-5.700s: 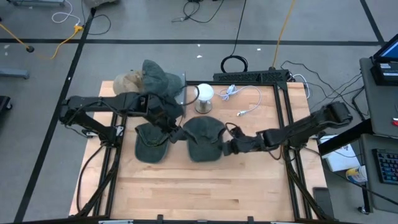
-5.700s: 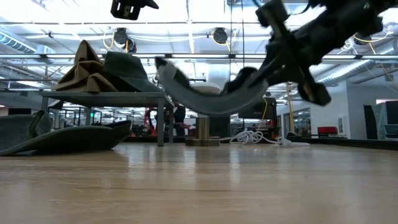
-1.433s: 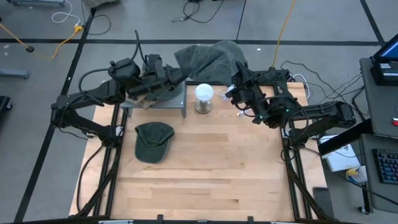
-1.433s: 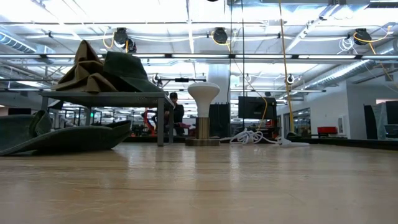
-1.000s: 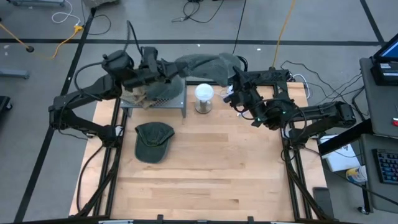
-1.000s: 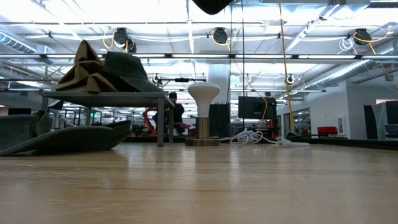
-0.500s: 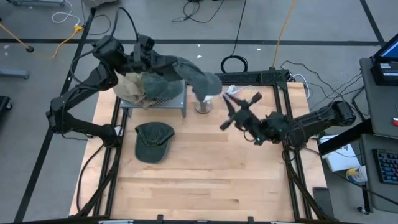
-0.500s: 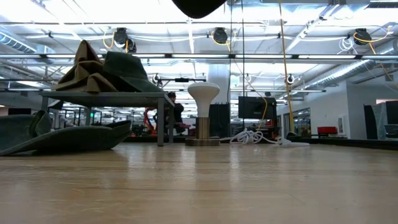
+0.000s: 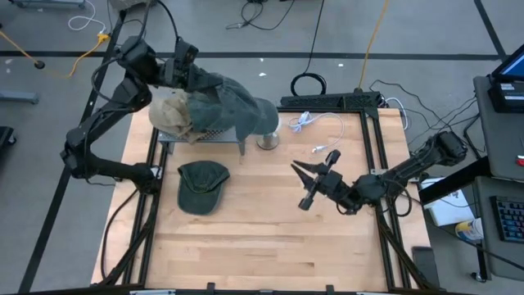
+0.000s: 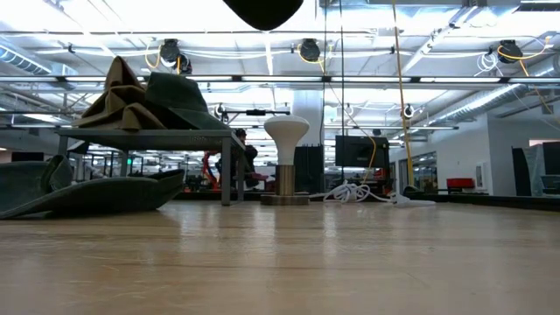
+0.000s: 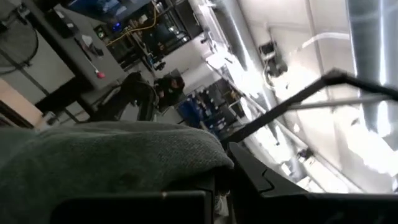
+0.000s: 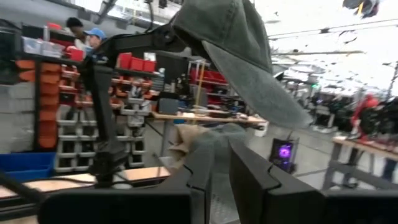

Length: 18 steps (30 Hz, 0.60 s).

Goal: Pick & Place hat
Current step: Stack the right black cap on the black cap on the shelf

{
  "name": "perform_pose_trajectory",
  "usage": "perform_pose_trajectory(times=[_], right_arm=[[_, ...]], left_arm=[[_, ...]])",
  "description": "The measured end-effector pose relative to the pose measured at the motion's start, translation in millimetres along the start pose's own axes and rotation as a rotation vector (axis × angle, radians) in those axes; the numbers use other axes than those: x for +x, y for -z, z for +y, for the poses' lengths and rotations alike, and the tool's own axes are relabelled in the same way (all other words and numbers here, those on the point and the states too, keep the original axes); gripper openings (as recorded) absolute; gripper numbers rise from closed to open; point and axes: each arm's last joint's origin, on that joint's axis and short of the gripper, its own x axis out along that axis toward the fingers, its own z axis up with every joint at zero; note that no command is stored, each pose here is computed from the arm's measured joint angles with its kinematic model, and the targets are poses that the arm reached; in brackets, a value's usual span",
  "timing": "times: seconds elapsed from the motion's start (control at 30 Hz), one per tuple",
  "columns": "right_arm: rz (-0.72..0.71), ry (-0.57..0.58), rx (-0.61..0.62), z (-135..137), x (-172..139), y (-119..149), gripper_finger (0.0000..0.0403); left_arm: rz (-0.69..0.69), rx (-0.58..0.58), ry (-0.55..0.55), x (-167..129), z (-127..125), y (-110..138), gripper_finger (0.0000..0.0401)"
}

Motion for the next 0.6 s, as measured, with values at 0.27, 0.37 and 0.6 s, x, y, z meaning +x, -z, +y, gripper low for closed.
perform_pose_trajectory(times=[0.27, 0.37, 0.6], right_arm=[[0.021, -0.035, 0.007, 4.0, -9.4, 12.3, 0.0036], [0.024, -0.036, 0.002, 3.9, -10.1, 14.4, 0.0036], [0.026, -0.033, 0.001, 3.6, -9.7, 14.7, 0.0034]], left_arm=[[0.070, 0.284, 0.009, -18.8, 3.7, -9.0, 0.0019], [0.068, 0.500, 0.012, -22.5, 3.2, -10.3, 0.0019], [0.050, 0.883, 0.001, -33.5, -2.0, -12.8, 0.0019]])
